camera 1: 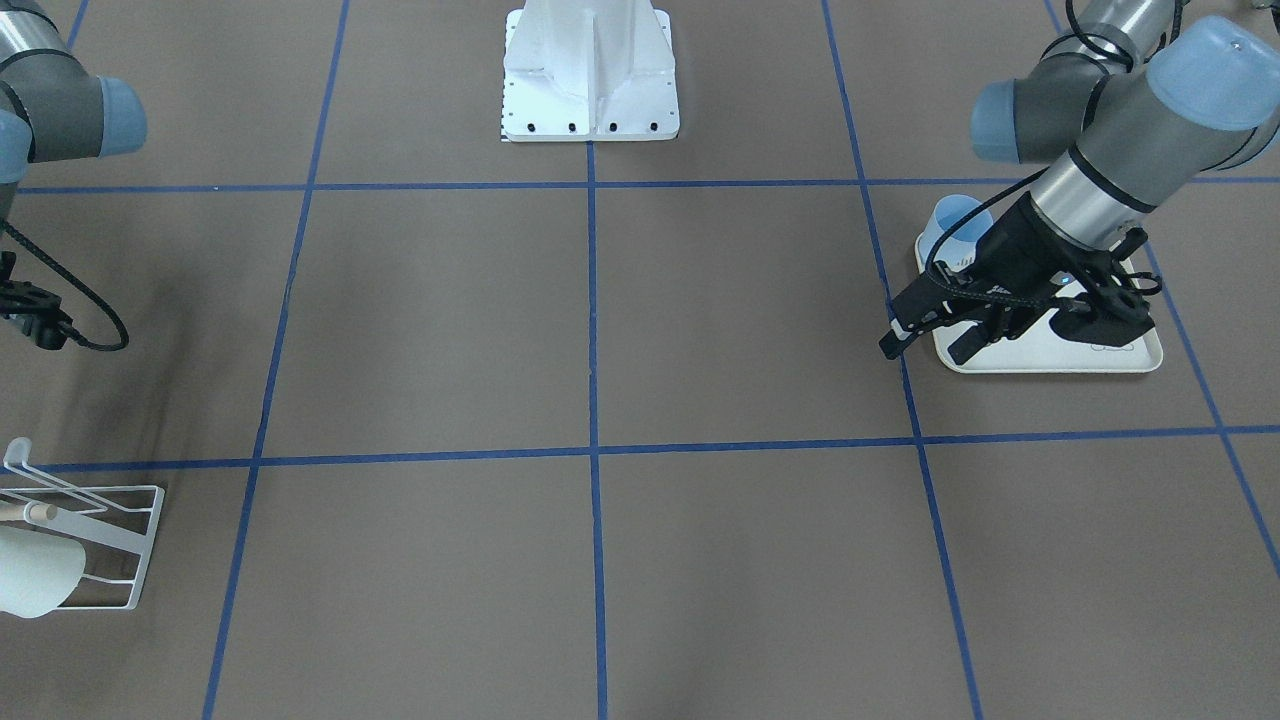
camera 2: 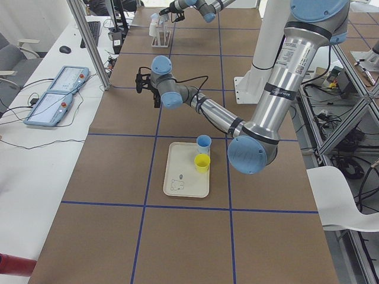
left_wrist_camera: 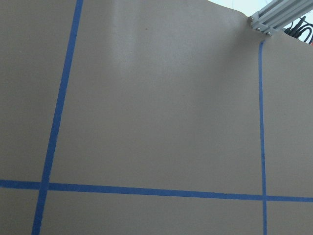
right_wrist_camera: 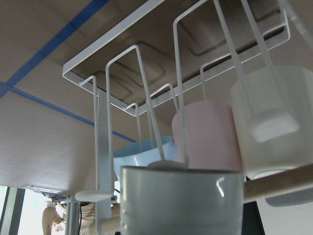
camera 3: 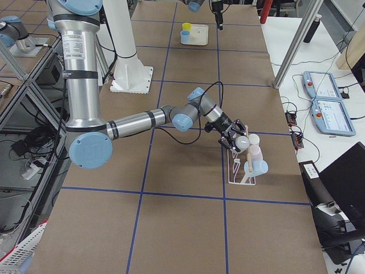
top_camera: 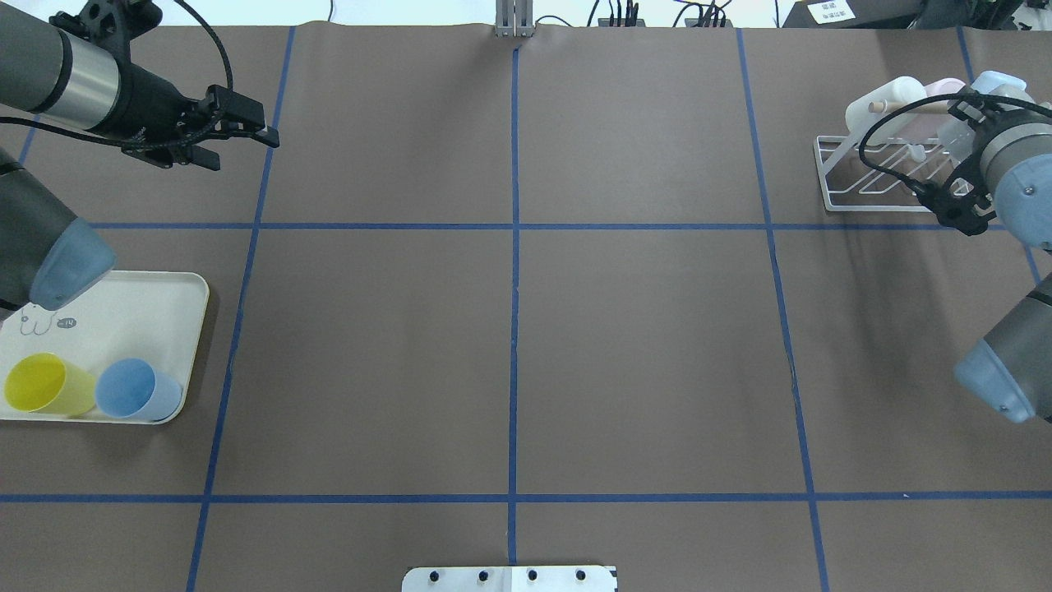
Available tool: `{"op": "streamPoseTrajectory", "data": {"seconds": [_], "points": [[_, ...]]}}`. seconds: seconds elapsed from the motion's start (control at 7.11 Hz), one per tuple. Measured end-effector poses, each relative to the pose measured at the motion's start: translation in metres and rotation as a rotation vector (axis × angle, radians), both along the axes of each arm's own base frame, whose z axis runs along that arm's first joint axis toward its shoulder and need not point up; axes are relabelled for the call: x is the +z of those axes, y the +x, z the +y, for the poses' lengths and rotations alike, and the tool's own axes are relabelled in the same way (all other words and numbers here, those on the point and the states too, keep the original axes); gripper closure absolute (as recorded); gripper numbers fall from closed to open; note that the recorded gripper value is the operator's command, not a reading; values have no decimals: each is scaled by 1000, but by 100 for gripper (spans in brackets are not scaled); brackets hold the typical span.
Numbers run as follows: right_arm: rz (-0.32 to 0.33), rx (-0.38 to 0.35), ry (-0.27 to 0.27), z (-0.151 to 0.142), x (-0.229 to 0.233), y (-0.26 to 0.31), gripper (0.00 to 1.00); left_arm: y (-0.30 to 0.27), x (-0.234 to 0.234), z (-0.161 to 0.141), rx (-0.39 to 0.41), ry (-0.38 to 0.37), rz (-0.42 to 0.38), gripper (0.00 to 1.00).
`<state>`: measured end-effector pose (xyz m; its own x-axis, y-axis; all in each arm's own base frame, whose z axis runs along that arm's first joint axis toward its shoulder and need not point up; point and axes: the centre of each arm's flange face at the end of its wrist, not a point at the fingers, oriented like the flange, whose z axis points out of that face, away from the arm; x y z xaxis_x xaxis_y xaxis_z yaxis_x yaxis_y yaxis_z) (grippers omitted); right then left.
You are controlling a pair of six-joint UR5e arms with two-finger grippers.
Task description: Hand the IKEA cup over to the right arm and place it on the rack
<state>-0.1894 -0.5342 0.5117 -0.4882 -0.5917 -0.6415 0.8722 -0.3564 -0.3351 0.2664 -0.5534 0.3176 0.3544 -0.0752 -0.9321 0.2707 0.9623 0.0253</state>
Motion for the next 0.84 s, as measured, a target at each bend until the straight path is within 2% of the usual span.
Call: {"op": "streamPoseTrajectory", "data": {"seconds": [0.14,0.84], "points": [[3,-4,-4,-2,3,-4,1,0,0,0,0,0,0,0],[0,-8,-2,-5,1,-10,1,1,0,0,1,0,1,0]]}}
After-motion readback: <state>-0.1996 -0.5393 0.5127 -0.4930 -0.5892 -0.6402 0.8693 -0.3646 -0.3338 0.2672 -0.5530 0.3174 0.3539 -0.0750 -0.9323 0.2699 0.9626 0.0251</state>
